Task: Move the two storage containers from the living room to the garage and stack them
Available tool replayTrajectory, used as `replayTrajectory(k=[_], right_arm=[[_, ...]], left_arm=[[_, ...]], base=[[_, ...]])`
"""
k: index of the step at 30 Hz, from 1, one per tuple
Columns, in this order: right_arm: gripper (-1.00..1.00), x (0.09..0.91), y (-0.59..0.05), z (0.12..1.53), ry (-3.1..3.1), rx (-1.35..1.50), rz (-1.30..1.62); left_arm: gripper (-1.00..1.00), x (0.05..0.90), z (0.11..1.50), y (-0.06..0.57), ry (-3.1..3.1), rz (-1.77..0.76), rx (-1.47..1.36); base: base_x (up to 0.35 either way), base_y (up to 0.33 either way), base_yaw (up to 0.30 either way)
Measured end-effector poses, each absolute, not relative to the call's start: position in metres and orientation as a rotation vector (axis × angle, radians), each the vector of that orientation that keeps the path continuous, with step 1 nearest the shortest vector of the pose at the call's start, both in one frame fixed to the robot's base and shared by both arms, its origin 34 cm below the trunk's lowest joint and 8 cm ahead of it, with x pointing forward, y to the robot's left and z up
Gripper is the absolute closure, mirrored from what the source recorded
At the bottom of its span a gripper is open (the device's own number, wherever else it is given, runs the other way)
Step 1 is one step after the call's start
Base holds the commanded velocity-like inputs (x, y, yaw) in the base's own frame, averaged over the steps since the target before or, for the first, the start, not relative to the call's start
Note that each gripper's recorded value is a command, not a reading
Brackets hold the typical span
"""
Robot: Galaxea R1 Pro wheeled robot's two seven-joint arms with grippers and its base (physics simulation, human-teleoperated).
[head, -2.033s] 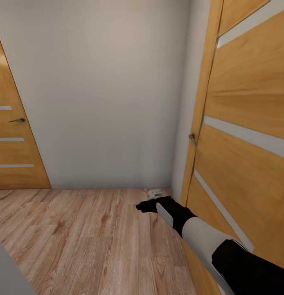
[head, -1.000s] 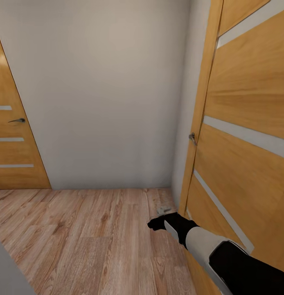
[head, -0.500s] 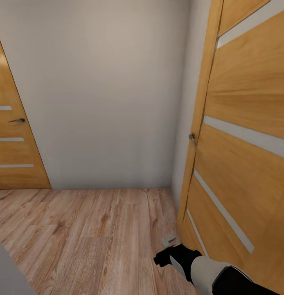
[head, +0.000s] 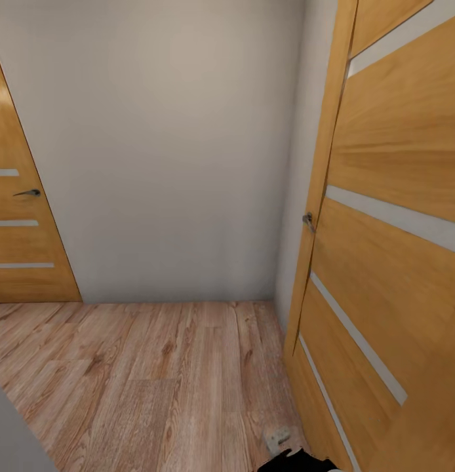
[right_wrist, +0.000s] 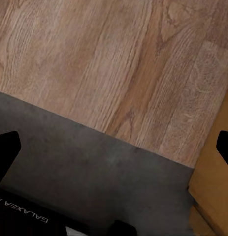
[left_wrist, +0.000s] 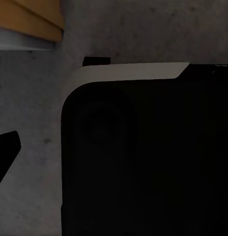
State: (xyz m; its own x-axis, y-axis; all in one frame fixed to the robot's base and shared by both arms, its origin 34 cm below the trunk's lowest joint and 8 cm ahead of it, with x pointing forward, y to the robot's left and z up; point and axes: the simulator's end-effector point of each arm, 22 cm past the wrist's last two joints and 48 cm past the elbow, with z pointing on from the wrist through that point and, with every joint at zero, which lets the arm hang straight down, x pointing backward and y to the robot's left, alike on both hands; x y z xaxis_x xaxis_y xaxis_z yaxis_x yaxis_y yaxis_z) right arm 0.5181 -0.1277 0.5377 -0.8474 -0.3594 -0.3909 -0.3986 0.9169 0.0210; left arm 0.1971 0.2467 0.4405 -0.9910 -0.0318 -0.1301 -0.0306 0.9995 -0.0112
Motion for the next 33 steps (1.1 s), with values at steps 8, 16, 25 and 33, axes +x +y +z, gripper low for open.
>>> replayTrajectory(k=[8,16,25,33], right_arm=[[-1.0,0.474,-0.151,0.512,2.737,-0.549,0.13],[-1.0,0.443,-0.192,0.494,2.759,-0.529,0.081],[-1.0,0.396,-0.231,0.475,2.805,-0.519,0.036],[-1.0,0.347,-0.274,0.461,2.851,-0.509,-0.011]], left_arm=[[-1.0,0.197,0.44,0.247,3.011,-0.014,-0.047],[-1.0,0.197,0.44,0.247,3.011,-0.014,-0.048],[-1.0,0.197,0.44,0.247,3.011,-0.013,-0.048],[-1.0,0.198,0.44,0.247,3.01,-0.013,-0.049]], base=[[0.0,0.0,0.0],[0.0,0.0,0.0],[0.0,0.0,0.0],[0.0,0.0,0.0]])
